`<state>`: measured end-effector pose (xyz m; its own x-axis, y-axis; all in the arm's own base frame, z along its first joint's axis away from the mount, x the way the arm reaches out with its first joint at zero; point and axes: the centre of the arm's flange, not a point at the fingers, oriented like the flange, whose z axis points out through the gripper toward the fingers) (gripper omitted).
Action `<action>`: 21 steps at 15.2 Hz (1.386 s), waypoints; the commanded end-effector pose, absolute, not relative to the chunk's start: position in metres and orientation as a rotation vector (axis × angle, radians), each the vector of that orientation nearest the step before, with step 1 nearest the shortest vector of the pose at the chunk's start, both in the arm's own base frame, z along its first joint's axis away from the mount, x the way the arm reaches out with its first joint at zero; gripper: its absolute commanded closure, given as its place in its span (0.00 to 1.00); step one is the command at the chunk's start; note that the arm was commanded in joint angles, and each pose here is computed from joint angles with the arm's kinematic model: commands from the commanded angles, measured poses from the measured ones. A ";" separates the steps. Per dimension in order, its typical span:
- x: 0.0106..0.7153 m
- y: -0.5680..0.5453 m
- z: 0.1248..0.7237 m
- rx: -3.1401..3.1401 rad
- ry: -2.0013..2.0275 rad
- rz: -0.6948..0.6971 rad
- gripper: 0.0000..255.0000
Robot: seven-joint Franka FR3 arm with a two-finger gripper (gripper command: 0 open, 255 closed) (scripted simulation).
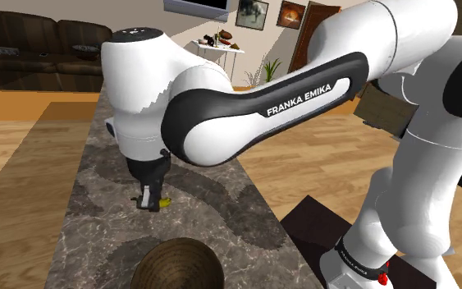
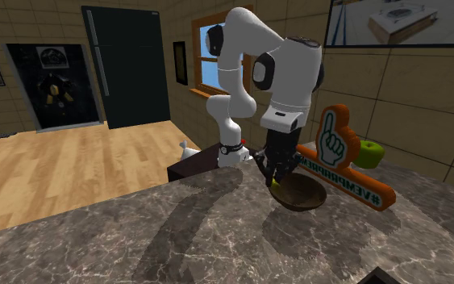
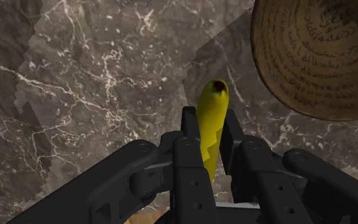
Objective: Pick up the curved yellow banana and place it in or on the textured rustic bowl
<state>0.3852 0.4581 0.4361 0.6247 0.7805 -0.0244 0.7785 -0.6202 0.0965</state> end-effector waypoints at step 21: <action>0.243 0.473 0.372 2.743 1.318 0.030 1.00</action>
<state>0.2435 0.4725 0.3769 0.6256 0.7797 -0.0252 0.7778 -0.6209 0.0970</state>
